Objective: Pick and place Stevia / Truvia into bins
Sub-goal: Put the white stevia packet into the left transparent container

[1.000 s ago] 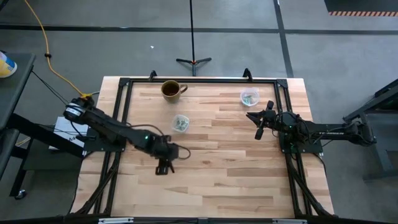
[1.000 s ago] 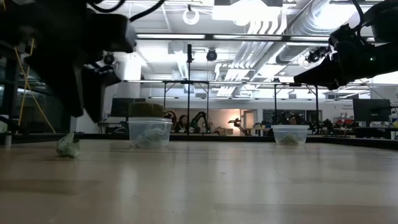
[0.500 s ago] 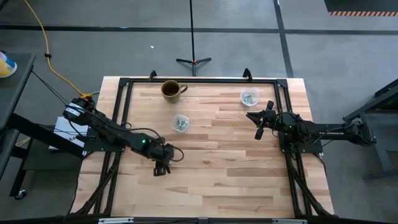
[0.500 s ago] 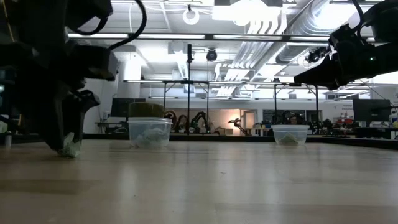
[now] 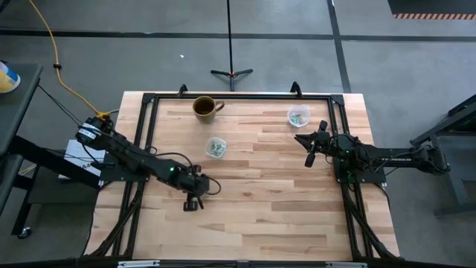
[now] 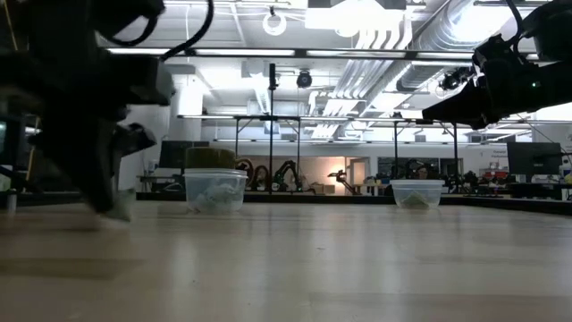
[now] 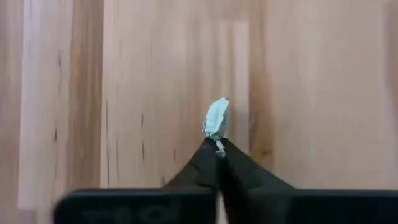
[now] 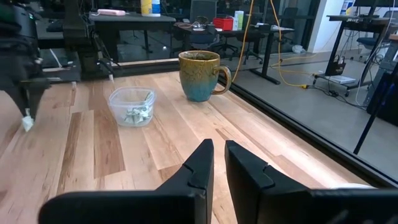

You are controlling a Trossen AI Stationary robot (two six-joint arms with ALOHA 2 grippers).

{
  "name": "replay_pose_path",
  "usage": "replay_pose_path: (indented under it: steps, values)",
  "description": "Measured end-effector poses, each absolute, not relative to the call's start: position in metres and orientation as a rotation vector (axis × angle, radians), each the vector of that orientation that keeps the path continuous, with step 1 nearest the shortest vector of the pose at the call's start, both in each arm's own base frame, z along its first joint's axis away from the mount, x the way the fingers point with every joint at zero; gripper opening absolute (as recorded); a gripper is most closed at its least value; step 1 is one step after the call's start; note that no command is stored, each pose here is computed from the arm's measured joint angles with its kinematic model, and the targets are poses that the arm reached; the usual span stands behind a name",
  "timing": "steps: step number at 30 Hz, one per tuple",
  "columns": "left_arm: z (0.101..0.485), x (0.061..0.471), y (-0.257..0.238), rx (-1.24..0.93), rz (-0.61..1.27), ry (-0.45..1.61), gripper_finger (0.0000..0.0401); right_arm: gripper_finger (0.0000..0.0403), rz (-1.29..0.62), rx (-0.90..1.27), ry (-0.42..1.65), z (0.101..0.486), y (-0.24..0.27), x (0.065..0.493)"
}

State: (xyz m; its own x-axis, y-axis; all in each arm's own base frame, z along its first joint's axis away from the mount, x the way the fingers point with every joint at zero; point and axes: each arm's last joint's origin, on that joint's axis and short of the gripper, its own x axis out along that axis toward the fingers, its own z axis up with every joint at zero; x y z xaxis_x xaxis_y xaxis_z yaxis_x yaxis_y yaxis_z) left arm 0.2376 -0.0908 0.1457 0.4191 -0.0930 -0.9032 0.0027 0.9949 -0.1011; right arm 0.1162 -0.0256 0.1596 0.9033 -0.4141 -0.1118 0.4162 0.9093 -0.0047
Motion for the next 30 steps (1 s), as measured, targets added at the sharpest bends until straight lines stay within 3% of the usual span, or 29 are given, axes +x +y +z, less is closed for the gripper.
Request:
replay_pose_path:
  steps: [2, 7, 11, 19, 25, 30]
  values:
    - [0.153, 0.242, -0.086, -0.058, -0.044, 1.114, 0.0022, 0.0032, -0.429, 0.018, 0.112, 0.16, -0.026, 0.116]
    - [0.18, 0.26, -0.064, 0.142, 0.082, 1.003, 0.0048, 0.0032, -0.431, 0.013, 0.11, 0.16, -0.026, 0.116]
    - [0.198, 0.274, -0.03, 0.248, 0.169, 1.0, 0.0022, 0.0032, -0.43, 0.014, 0.112, 0.159, -0.026, 0.116]
    - [0.202, 0.274, 0.034, 0.205, 0.315, 1.057, 0.0044, 0.0032, -0.427, 0.017, 0.117, 0.159, -0.026, 0.116]
    - [0.201, 0.276, 0.048, -0.006, 0.131, 1.01, 0.0049, 0.0032, -0.429, 0.013, 0.118, 0.159, -0.026, 0.116]
    - [0.208, 0.279, 0.056, -0.015, 0.054, 0.924, 0.0074, 0.0032, -0.429, 0.012, 0.118, 0.159, -0.026, 0.116]
